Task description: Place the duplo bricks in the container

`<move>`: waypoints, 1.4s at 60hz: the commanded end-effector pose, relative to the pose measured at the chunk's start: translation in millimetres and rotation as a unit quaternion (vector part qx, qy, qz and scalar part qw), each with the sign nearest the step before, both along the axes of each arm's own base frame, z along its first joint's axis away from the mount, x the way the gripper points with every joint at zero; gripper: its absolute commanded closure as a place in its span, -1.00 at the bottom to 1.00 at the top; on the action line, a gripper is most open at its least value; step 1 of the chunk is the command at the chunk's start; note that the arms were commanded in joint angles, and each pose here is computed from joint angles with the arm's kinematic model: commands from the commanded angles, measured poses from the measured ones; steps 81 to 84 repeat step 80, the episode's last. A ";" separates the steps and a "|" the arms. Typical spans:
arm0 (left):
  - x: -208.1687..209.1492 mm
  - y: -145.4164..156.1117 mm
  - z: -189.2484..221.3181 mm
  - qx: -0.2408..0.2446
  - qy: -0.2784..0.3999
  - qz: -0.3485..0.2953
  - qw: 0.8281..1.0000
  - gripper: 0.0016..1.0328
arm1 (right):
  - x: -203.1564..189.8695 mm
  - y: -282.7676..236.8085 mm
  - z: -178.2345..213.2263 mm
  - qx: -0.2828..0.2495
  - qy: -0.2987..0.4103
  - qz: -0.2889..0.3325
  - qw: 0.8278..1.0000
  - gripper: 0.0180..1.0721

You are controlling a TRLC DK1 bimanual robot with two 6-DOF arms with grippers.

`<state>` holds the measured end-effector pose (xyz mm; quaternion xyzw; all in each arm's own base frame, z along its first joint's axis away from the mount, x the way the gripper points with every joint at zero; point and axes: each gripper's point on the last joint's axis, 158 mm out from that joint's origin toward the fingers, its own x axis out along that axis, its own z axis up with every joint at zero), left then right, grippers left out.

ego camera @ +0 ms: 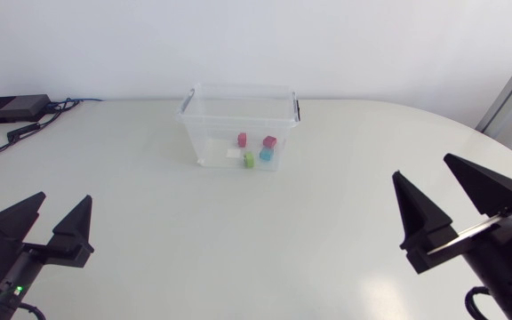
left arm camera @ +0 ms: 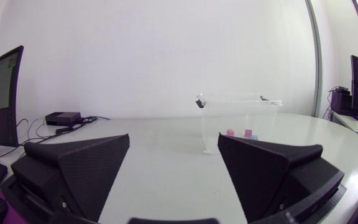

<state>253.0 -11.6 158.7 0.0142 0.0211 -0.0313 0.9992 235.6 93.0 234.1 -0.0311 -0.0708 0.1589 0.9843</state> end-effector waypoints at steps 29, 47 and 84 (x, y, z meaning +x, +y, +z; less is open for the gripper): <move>0.3 -0.2 -3.9 0.001 -0.001 0.000 1.000 -0.93 | 5.8 -20.0 -50.6 -0.032 0.038 -0.033 0.998 -0.93; 0.7 3.3 -5.8 -0.005 0.004 0.009 1.000 -0.93 | 14.2 -49.8 -64.6 -0.011 0.064 -0.086 0.994 -0.93; 1.1 8.3 -8.5 -0.014 0.009 0.023 1.000 -0.93 | 18.8 -94.9 -84.9 0.027 0.099 -0.165 0.981 -0.93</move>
